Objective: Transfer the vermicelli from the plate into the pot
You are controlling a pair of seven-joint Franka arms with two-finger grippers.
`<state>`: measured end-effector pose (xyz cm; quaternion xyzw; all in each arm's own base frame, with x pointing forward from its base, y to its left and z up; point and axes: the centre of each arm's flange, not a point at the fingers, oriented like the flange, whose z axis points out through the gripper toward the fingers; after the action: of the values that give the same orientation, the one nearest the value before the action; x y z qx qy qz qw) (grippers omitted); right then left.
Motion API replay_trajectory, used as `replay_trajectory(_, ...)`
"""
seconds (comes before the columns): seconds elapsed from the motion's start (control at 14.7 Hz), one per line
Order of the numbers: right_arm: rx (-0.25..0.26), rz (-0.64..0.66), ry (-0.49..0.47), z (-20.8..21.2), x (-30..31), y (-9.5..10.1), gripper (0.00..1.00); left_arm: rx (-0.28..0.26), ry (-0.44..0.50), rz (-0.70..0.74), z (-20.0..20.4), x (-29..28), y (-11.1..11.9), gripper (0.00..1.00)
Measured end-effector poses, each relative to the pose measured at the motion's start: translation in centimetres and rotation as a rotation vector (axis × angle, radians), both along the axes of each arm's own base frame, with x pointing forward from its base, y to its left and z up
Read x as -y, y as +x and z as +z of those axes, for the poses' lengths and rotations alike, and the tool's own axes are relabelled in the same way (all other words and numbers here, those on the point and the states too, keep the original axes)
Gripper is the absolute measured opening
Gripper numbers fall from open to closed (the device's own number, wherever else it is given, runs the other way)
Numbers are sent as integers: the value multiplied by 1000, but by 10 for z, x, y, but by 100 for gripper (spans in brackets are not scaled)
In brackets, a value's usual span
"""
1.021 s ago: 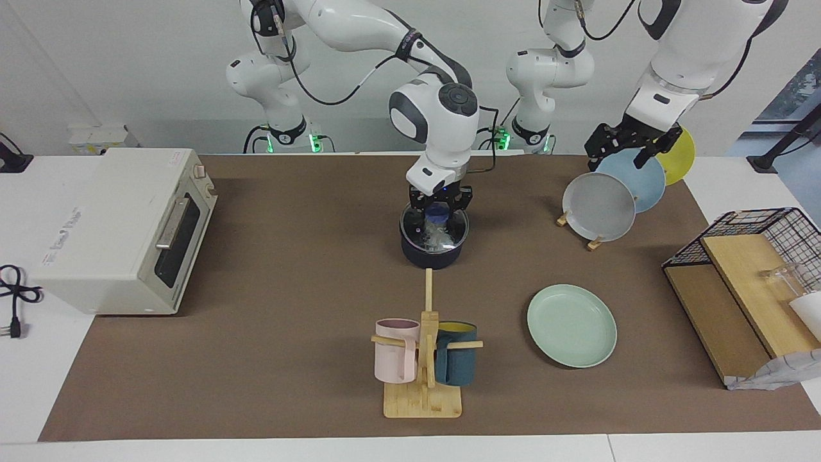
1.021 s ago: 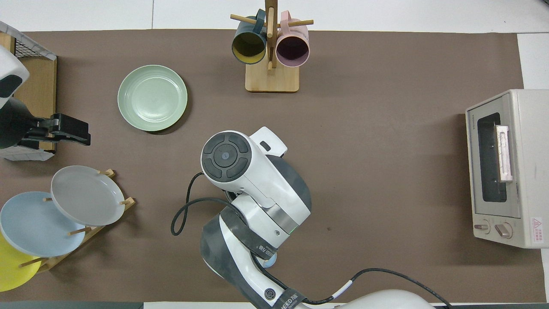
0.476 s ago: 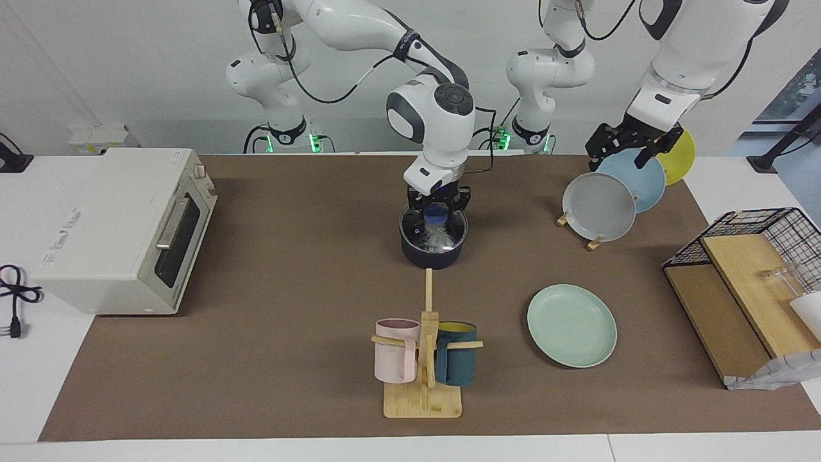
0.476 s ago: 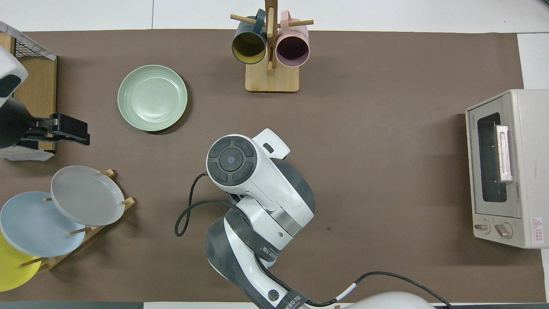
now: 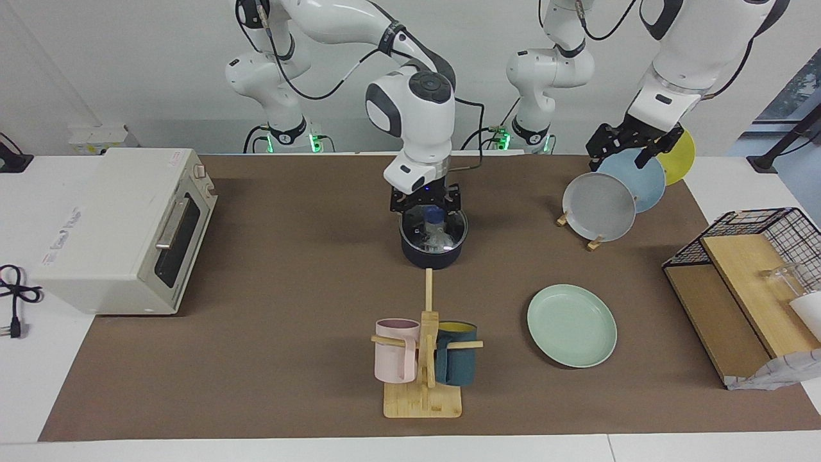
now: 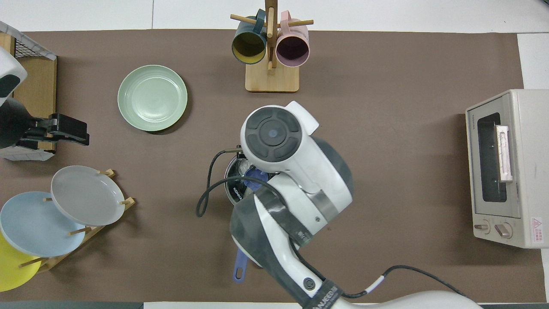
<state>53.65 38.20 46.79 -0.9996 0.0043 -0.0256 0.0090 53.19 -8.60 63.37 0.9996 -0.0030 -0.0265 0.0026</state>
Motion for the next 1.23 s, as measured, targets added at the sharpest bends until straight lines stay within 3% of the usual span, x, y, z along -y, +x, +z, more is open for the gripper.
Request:
replay_trajectory(0.2, -16, 23, -18, 36, 71, 23, 100, 0, 0, 0, 0, 0, 0, 100)
replay_trajectory(0.41, -47, -23, -33, 74, 149, 32, 100, 0, 0, 0, 0, 0, 0, 100)
replay_trajectory(0.82, -129, -3, -45, 158, 306, 10, 100, 0, 0, 0, 0, 0, 0, 100)
replay_trajectory(1.02, -166, -38, -41, 160, 355, 6, 100, 0, 0, 0, 0, 0, 0, 100)
replay_trajectory(1.23, -188, -48, -41, 153, 362, 5, 100, 0, 0, 0, 0, 0, 0, 100)
